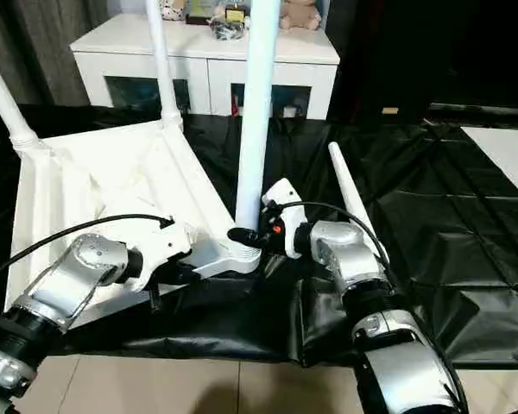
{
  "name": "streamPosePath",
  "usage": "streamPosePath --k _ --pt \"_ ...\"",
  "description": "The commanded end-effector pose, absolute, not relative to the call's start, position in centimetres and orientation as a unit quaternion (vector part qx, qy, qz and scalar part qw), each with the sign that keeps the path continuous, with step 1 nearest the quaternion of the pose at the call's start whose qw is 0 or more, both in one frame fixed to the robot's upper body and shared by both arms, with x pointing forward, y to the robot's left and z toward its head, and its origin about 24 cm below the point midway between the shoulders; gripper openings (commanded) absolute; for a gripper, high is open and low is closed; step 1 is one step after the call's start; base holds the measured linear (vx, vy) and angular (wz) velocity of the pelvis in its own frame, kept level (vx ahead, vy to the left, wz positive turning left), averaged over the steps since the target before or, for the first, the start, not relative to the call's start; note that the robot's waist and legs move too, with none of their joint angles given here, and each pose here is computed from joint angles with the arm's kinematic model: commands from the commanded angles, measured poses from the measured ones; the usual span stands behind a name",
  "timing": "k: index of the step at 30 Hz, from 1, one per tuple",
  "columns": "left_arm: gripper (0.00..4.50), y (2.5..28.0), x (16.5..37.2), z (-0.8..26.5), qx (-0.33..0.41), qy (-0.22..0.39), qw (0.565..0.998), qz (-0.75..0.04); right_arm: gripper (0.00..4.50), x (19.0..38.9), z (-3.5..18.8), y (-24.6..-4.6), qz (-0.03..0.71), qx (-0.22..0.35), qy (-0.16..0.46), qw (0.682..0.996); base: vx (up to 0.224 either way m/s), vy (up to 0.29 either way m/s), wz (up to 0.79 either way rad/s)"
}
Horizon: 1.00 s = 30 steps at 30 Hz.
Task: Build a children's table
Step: Rotate leg to tighten
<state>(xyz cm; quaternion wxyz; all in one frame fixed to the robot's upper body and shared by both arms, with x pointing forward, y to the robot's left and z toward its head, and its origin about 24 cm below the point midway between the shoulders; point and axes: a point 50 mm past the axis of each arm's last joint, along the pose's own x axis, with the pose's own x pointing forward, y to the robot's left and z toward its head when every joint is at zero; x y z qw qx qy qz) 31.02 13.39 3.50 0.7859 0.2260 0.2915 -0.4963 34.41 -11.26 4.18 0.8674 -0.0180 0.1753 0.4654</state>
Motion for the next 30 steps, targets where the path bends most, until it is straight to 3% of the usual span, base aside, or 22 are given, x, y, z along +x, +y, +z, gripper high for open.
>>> streamPosePath --k 1,4,7,10,15,23,30 --pt "0.0 11.7 30.6 1.5 0.195 0.322 0.792 -0.481 1.88 32.3 -1.3 -12.0 0.375 0.004 0.297 0.878 0.0 0.0 0.0" --pt "0.0 9.1 31.8 1.2 0.117 0.326 0.84 -0.418 1.88 33.6 -1.1 -11.5 0.253 0.042 0.294 0.921 -0.035 0.009 -0.02" --pt "0.0 7.2 32.7 1.3 0.095 0.321 0.863 -0.379 1.88 34.1 -1.1 -11.1 0.188 0.057 0.295 0.935 -0.063 0.043 -0.11" --pt "0.0 3.6 33.5 2.2 0.086 0.298 0.879 -0.362 1.88 35.0 -0.3 -9.7 0.1 0.076 0.288 0.949 -0.046 0.059 -0.05" --pt "0.0 2.5 33.7 2.5 0.084 0.297 0.88 -0.36 1.88 35.5 0.4 -8.7 0.074 0.057 0.282 0.955 -0.033 -0.026 0.09" --pt "0.0 5.1 34.6 1.9 0.102 0.307 0.891 -0.318 1.88 35.7 0.7 -8.2 0.067 0.051 0.281 0.956 0.033 -0.016 -0.09" --pt "0.0 6.1 34.9 1.8 0.11 0.307 0.891 -0.317 1.88 36.7 2.7 -6.9 0.127 0.081 0.223 0.963 0.0 0.0 0.0"
